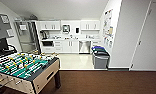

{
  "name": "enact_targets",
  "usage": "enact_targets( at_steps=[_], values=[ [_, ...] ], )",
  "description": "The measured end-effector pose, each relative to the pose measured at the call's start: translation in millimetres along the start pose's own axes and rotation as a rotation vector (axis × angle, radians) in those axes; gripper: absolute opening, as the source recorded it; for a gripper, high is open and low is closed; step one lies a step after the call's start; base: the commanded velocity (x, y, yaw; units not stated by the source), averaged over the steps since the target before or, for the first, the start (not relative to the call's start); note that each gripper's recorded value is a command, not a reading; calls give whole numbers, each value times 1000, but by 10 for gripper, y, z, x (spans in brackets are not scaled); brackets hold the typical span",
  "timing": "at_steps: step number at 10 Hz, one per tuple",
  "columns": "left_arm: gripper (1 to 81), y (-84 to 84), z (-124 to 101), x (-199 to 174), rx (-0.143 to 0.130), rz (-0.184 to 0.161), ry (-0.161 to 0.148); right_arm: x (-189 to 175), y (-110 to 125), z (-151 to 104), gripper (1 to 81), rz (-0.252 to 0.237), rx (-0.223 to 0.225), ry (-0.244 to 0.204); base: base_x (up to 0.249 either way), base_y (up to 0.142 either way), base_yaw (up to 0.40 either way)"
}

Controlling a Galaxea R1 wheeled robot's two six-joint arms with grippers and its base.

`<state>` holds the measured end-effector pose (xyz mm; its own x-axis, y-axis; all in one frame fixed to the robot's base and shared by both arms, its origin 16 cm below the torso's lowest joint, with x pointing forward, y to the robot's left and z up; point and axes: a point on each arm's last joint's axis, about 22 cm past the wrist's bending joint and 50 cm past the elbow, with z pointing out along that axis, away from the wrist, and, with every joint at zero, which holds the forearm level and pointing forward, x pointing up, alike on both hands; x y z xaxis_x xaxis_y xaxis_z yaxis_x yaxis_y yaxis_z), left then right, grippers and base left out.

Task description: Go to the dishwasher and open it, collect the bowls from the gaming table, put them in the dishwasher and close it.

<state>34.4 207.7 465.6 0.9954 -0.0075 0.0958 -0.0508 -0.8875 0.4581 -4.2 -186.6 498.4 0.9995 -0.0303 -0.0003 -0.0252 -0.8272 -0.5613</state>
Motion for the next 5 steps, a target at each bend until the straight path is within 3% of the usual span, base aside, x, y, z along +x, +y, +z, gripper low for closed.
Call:
enact_targets(
  at_steps=[5],
  values=[
    [811,2,1,-35,0,-2,-7,-64,-71,44,811,6,11,-8,195,0,0]
  ],
)
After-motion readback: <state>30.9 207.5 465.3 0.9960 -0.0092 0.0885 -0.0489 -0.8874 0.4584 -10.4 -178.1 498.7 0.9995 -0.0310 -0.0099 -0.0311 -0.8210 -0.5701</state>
